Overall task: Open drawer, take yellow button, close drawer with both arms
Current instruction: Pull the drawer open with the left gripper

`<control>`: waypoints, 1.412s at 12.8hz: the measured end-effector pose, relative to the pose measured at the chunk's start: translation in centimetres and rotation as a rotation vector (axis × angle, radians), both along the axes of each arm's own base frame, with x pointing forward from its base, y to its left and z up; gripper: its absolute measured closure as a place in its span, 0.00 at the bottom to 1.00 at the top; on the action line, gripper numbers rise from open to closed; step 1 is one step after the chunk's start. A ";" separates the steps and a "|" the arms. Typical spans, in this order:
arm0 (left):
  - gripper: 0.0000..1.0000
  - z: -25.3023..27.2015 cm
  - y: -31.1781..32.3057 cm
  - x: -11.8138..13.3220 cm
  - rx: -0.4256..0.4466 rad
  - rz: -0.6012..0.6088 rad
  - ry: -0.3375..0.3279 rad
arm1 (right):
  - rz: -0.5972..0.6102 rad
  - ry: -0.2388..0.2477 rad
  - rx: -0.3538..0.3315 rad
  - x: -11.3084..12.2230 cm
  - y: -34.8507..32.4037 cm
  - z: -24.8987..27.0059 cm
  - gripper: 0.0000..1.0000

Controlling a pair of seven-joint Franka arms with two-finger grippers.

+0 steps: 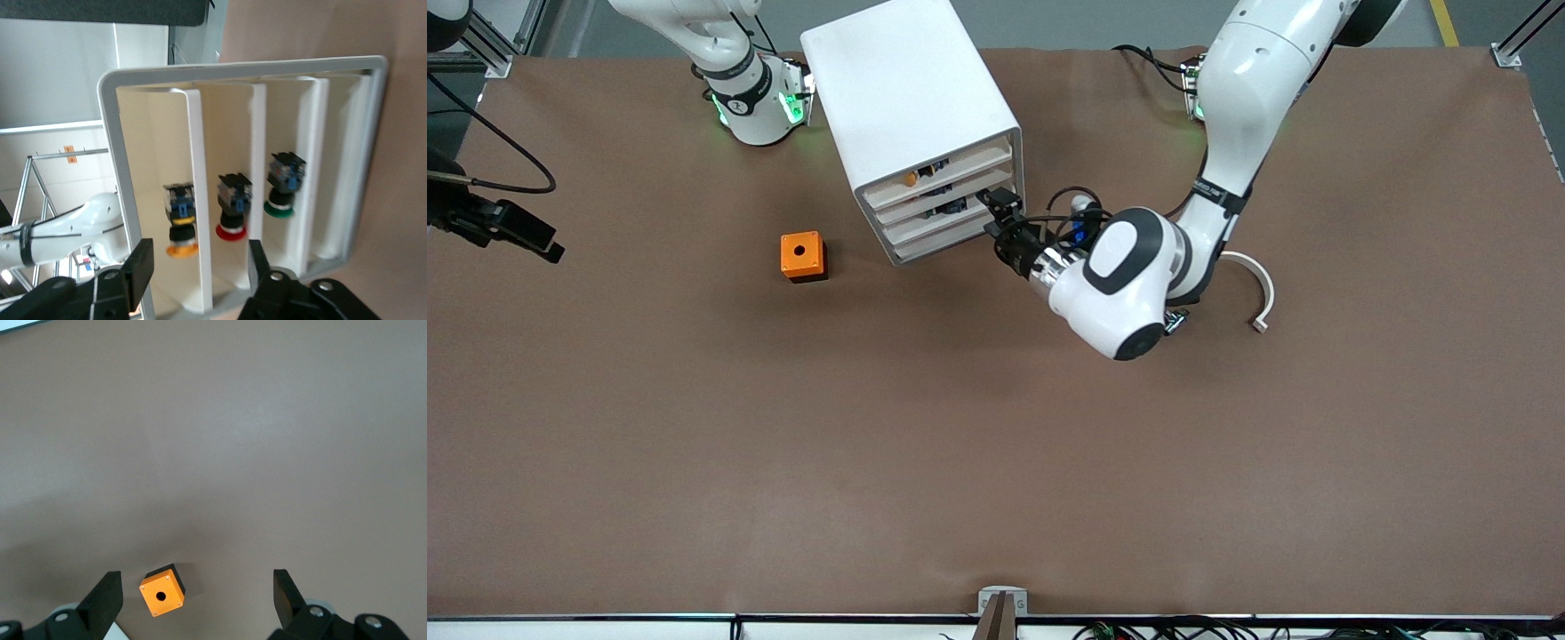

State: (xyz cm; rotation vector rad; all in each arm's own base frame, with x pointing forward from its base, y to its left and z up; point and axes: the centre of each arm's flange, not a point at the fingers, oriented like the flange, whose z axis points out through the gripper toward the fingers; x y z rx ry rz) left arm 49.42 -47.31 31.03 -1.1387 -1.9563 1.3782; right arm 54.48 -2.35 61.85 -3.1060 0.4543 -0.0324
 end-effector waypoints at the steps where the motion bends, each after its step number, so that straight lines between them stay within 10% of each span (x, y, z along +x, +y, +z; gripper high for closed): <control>1: 0.37 -0.9 -0.9 -0.9 0.010 -0.012 0.014 | -0.040 0.009 0.011 -0.1 0.3 -0.1 0.00; 11: 0.53 -3.4 -4.7 -4.3 0.027 -0.040 0.084 | -0.166 0.055 0.059 -0.5 1.3 -0.6 0.00; 18: 0.86 -3.8 -5.4 -5.1 0.044 -0.050 0.089 | -0.211 0.062 0.078 -0.5 1.7 -0.6 0.00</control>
